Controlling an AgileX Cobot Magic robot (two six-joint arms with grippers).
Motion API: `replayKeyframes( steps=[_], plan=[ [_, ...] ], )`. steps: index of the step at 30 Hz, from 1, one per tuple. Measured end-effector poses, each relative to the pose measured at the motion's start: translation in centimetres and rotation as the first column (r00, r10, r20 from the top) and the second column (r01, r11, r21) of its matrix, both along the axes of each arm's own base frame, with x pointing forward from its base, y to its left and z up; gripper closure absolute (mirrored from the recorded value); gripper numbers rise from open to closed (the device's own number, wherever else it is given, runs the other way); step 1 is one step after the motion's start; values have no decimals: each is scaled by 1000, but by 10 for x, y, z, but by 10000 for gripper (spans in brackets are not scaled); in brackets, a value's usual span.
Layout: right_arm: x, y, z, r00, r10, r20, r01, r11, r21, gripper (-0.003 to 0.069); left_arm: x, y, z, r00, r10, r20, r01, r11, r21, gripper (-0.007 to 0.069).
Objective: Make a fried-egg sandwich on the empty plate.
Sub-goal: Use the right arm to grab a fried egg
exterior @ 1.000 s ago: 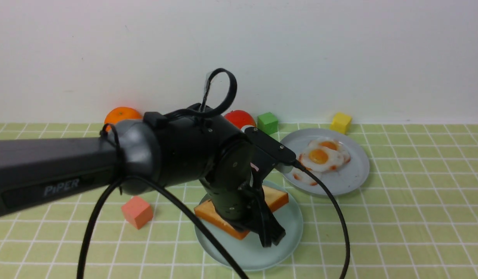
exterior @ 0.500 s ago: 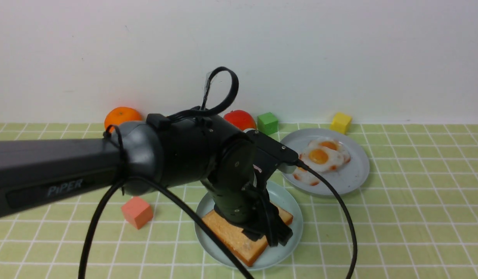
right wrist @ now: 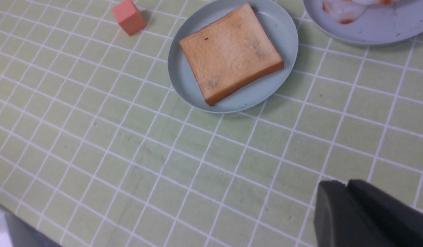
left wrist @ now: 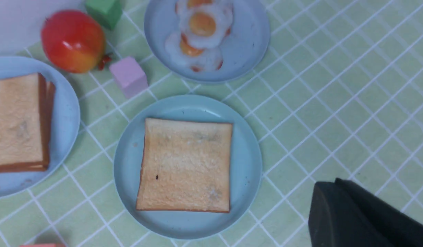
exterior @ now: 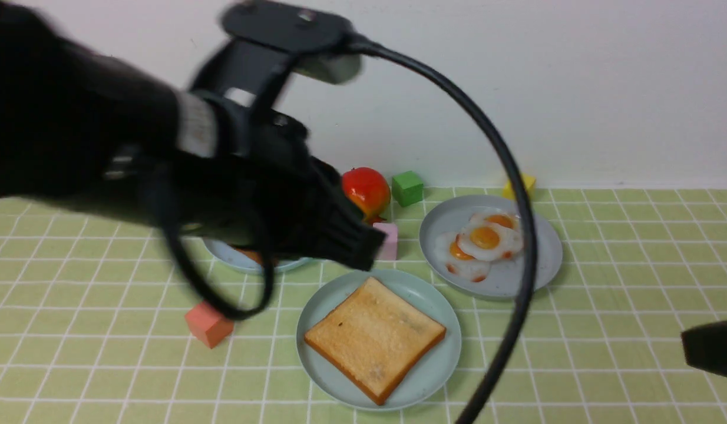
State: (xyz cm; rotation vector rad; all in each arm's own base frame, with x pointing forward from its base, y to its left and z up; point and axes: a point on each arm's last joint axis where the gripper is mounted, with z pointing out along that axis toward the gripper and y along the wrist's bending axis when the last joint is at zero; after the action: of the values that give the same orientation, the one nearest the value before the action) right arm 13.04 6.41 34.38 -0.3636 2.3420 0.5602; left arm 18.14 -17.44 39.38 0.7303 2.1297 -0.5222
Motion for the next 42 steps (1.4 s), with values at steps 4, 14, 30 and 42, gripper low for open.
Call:
replayKeyframes(
  steps=[4,14,30,42],
  plan=[
    [46,8,-21,989,-115,-96,119,992,33,554,-55,49,0,998,0,58,6,996,-93,638],
    [152,20,-76,906,-295,-304,321,946,38,384,-131,122,-51,950,69,304,40,940,-340,638],
    [286,-16,-158,786,-354,-507,514,830,218,305,-129,121,-53,930,101,353,53,915,-401,638],
    [308,-13,-190,756,-348,-555,543,807,234,304,-128,120,-53,931,99,350,51,918,-394,638]
  ],
)
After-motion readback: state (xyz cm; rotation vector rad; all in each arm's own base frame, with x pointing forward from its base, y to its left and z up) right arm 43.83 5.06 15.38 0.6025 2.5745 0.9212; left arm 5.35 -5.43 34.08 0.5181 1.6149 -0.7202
